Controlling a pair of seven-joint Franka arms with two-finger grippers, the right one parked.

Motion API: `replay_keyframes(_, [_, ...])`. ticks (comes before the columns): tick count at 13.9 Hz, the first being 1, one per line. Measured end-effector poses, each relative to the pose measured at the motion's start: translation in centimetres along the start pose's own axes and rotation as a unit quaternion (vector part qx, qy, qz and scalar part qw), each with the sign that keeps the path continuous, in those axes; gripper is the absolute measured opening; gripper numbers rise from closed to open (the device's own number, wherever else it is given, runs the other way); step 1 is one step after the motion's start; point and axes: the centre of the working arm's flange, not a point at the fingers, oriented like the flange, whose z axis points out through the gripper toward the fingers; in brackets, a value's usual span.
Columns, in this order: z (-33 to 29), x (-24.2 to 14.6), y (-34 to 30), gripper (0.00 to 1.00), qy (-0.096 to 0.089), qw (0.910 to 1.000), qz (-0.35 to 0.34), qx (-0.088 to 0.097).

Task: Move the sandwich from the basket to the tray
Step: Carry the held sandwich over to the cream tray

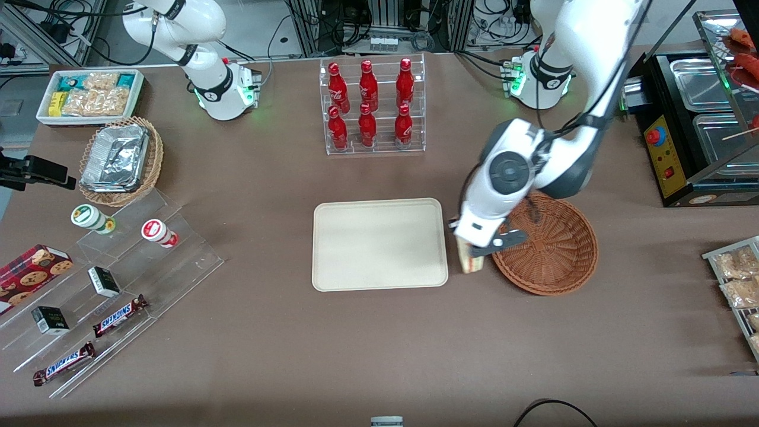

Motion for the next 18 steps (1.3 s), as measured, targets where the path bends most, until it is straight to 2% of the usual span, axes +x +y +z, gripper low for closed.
replay_keyframes(7, [3.6, -4.5, 10.4, 0.15, -0.008, 0.9998, 0.002, -0.016])
replay_keyframes(12, [5.7, -7.1, 14.7, 0.15, -0.013, 0.9996, -0.01, -0.021])
replay_keyframes(13, [6.0, -7.3, 15.2, 0.15, -0.011, 0.9997, -0.011, -0.021])
replay_keyframes(16, [7.3, -7.9, 16.1, 0.15, 0.01, 0.9997, -0.02, -0.006])
replay_keyframes(18, [8.0, -8.3, 16.5, 0.15, 0.016, 0.9996, -0.022, -0.002])
